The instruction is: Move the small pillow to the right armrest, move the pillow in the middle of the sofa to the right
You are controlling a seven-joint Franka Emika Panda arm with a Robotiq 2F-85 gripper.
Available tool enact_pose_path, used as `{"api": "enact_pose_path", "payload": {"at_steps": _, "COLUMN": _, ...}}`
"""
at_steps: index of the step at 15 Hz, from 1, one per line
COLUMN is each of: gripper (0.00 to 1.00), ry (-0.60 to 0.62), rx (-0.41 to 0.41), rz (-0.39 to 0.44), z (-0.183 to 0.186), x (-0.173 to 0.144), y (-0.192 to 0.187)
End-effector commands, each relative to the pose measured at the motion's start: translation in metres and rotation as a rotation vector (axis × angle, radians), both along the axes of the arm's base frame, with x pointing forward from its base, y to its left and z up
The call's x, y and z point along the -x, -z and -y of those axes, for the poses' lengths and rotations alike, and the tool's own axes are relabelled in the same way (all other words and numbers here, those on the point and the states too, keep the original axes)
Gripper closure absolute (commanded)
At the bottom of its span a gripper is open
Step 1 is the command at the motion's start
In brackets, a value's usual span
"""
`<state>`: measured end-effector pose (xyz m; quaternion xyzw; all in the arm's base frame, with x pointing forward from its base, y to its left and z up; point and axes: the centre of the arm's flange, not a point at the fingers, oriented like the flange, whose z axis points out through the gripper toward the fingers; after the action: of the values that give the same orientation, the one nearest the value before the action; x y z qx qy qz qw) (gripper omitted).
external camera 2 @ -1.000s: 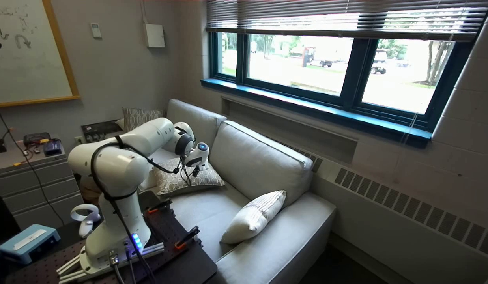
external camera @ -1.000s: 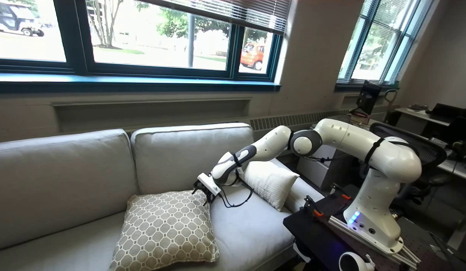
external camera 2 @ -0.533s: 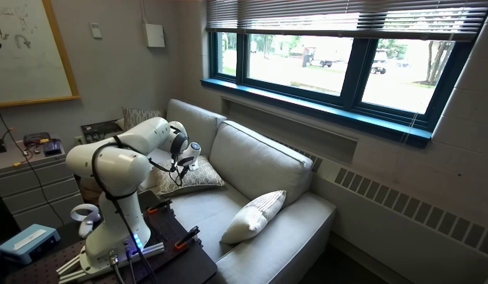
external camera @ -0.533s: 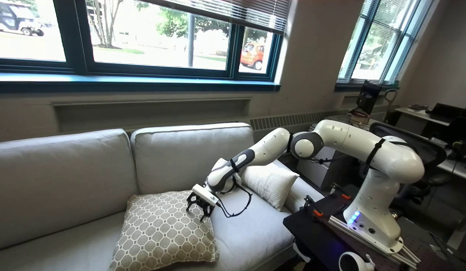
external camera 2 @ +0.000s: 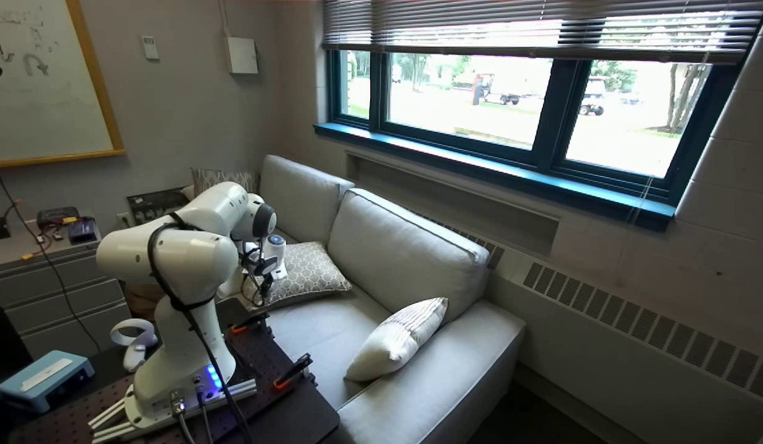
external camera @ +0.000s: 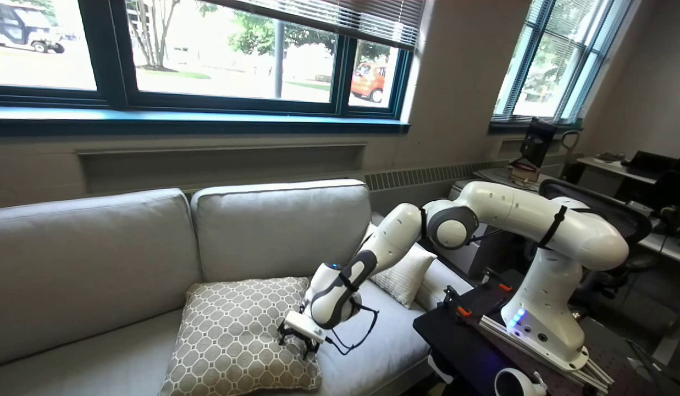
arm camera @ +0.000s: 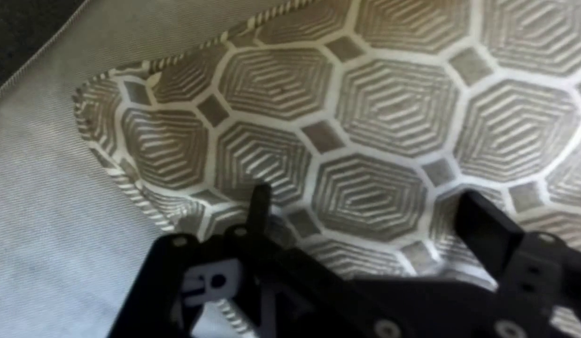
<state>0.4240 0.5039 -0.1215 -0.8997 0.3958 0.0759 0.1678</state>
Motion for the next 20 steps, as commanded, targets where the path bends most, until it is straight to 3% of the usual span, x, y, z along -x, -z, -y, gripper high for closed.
{"api": "enact_pose_path", "payload": {"at_steps": 1, "gripper": 0.00, "ry": 0.050, "rx": 0.061, "rz": 0.034, "z": 0.029, "x": 0.067, "y": 0.048}}
{"api": "enact_pose_path", "payload": {"at_steps": 7, "gripper": 0.00, "ry": 0.078, "rx": 0.097, "rz": 0.146, "z": 0.061, "x": 0.150, "y": 0.056}}
{"api": "enact_pose_path", "payload": {"at_steps": 10, "gripper": 0.00, "ry": 0.087, "rx": 0.104, "rz": 0.179, "z": 0.068, "x": 0.166, "y": 0.060}}
{"api": "enact_pose_path", "payload": {"at_steps": 13, "gripper": 0.00, "ry": 0.094, "rx": 0.085, "rz": 0.214, "z": 0.050, "x": 0.153, "y": 0.055}}
{"api": "enact_pose_path", "payload": {"at_steps": 20, "gripper": 0.00, "ry": 0.179, "rx": 0.098, "rz": 0.441, "z": 0.028, "x": 0.085, "y": 0.054}}
